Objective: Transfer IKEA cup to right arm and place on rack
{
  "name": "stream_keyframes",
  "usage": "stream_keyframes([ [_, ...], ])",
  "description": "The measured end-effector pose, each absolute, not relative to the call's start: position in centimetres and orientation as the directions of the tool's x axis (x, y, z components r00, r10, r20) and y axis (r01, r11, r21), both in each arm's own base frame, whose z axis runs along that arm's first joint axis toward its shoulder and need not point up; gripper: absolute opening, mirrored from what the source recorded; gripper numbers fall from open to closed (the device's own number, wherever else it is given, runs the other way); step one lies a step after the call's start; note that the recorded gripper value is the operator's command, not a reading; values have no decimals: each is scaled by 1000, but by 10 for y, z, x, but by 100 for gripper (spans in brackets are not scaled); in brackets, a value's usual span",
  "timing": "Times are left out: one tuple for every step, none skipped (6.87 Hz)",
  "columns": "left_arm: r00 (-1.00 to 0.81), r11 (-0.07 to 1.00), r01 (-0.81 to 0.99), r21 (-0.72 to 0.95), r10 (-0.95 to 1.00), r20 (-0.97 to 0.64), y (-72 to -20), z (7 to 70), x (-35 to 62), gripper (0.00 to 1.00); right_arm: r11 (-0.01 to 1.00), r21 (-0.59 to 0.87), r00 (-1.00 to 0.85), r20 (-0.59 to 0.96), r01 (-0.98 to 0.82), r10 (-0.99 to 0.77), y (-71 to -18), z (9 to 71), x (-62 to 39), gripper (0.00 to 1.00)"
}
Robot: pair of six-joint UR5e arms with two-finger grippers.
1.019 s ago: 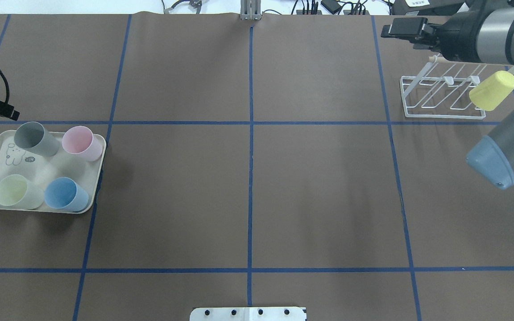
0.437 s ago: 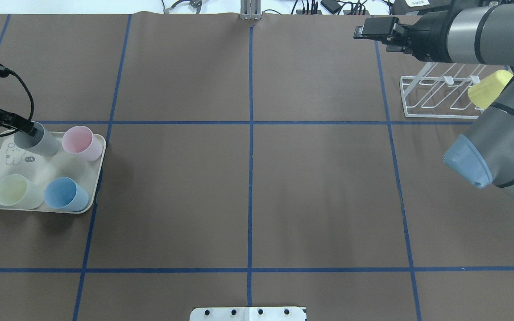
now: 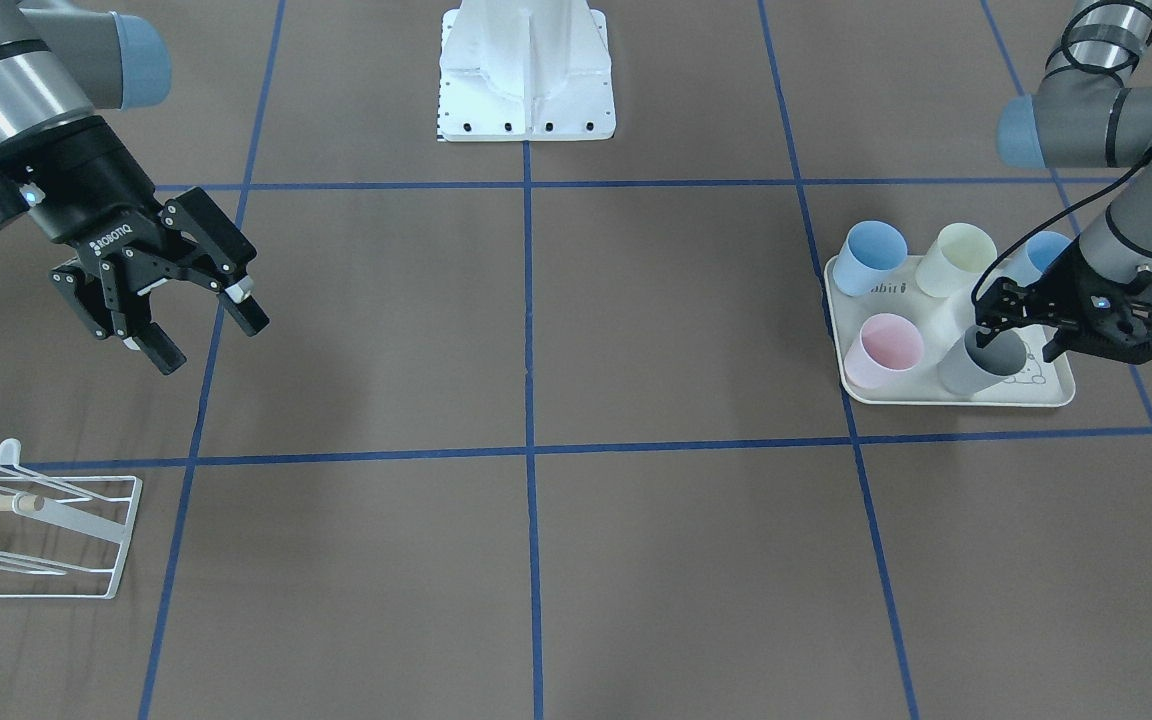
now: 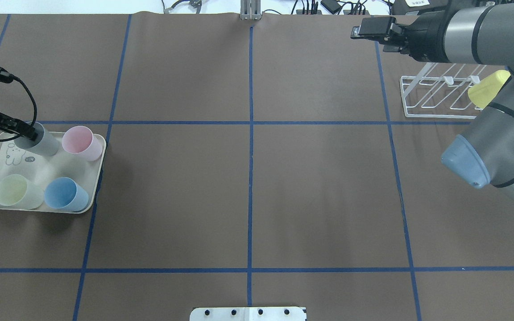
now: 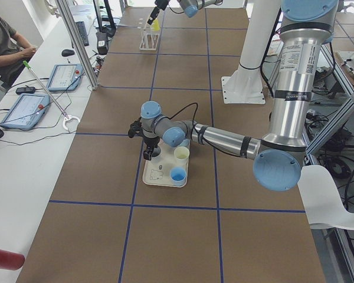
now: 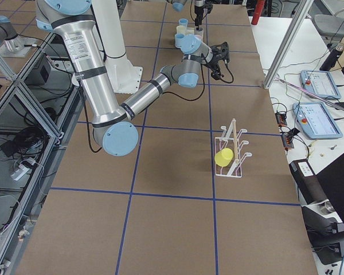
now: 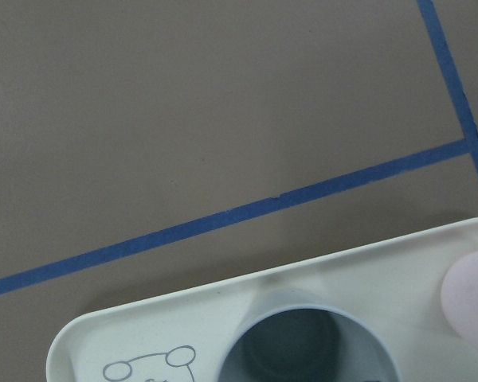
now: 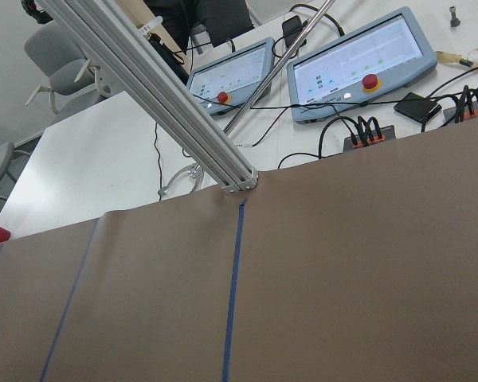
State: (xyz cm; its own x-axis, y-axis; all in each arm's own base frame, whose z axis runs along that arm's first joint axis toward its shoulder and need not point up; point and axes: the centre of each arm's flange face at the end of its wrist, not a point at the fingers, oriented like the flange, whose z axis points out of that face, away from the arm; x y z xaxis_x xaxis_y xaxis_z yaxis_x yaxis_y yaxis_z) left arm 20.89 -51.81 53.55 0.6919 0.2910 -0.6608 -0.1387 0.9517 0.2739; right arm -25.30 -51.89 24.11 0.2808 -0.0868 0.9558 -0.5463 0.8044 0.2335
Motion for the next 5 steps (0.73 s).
stream_keyframes([
  [693,952,-140,271,290,-660,-518,538,209,64,804,234,280,956,-546,-87,-519,241,-253,100],
  [694,953,-142,269,289,-660,-518,539,209,64,804,234,280,956,-547,-88,-519,240,-253,100],
  [695,953,-143,266,288,-659,-518,541,209,64,804,234,279,956,-547,-89,-519,240,-253,100],
  [697,954,-144,261,285,-658,-520,544,210,60,804,234,279,956,-547,-89,-519,240,-253,100],
  [698,956,-146,256,283,-658,-520,547,211,51,804,234,279,956,-547,-89,-519,240,-253,100],
])
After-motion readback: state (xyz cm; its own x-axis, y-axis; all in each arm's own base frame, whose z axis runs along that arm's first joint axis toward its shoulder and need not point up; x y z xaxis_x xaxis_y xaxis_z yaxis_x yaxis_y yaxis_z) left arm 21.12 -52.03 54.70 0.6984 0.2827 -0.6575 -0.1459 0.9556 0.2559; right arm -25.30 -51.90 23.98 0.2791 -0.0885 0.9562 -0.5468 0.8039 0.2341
